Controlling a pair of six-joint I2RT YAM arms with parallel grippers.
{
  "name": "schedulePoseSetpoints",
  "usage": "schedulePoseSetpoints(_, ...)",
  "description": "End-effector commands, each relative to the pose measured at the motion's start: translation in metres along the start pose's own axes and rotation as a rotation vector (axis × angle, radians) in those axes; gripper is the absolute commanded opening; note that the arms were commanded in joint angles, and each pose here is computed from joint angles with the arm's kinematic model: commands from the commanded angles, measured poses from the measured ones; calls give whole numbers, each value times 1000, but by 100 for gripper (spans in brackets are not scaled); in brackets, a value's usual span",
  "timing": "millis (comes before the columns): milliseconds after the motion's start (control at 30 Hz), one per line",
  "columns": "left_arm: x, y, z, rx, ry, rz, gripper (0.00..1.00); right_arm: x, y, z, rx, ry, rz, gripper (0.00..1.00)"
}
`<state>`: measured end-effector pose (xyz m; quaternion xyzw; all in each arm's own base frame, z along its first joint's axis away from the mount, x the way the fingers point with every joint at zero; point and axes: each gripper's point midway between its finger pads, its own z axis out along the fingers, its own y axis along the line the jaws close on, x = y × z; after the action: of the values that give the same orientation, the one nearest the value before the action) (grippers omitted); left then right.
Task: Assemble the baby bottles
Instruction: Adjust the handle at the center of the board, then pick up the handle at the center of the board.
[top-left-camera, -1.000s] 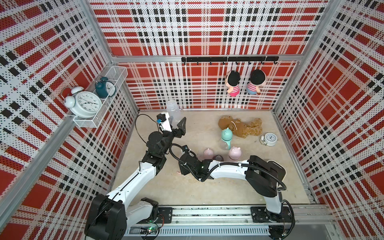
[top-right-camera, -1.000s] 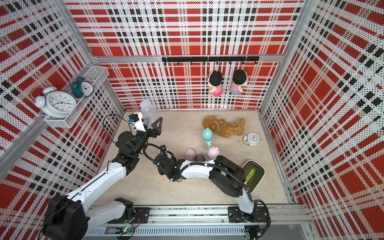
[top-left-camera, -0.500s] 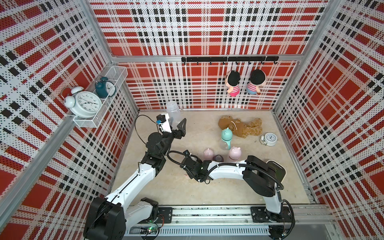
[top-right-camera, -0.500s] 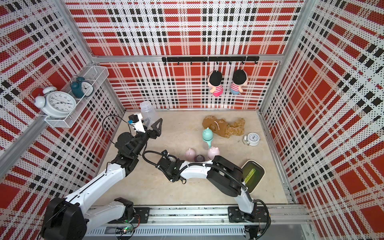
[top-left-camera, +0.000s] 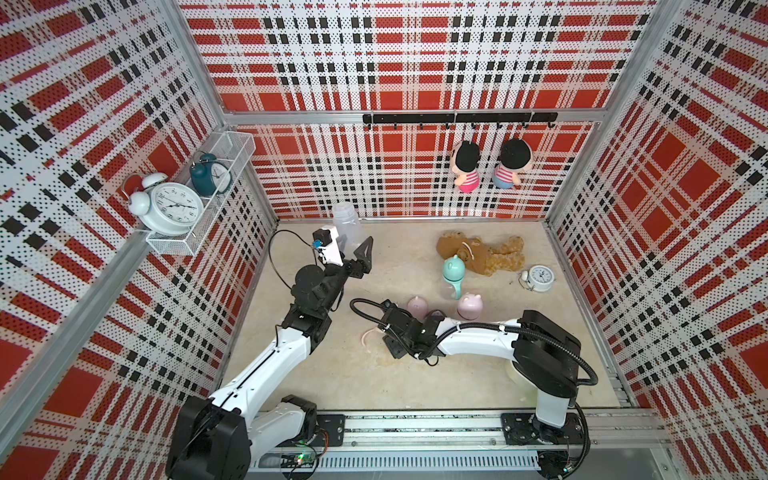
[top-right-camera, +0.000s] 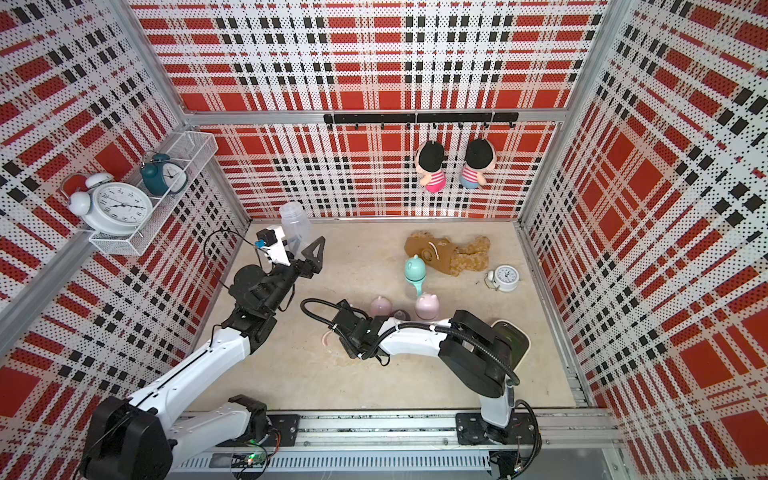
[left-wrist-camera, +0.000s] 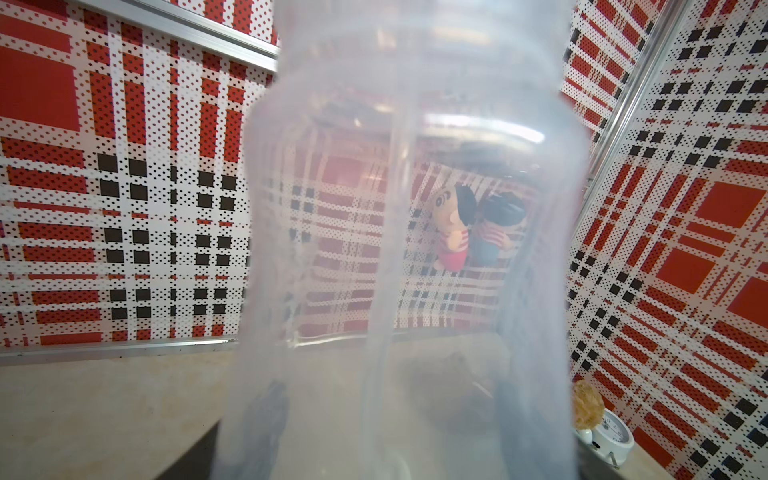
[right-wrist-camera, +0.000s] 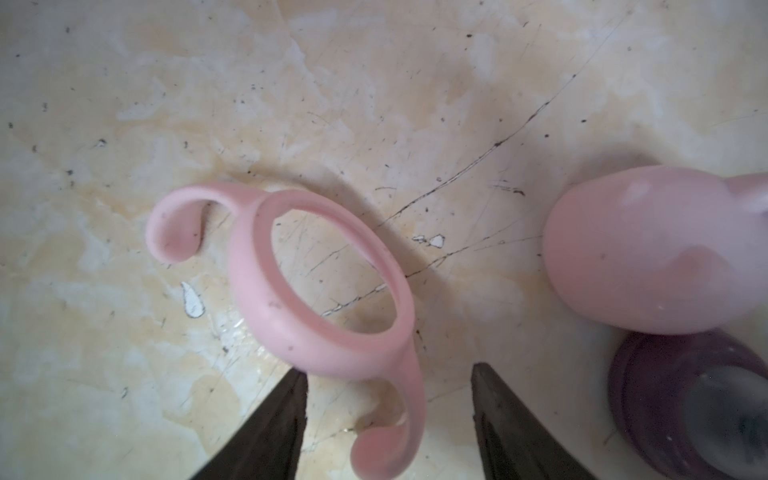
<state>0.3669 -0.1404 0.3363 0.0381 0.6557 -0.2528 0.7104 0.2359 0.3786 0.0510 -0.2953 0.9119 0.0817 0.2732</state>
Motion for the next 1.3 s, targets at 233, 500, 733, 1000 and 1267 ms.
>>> schedulePoseSetpoints(233,-4,-10,-6,35,-14,-10,3,12,-1,13,-6,37,2,59)
schedulePoseSetpoints(500,-3,-15,-8,49,-13,-14,3,18,-14,21,42,18,22,42)
schedulePoseSetpoints(733,5,-17,-11,52,3,-13,3,15,-30,14,118,-20,29,20)
schedulePoseSetpoints(1000,15,-22,-15,79,27,-14,3,3,-54,-29,189,-97,62,6)
schedulePoseSetpoints(1267,30,-31,-19,115,49,17,2,-8,-91,-97,291,-177,117,4)
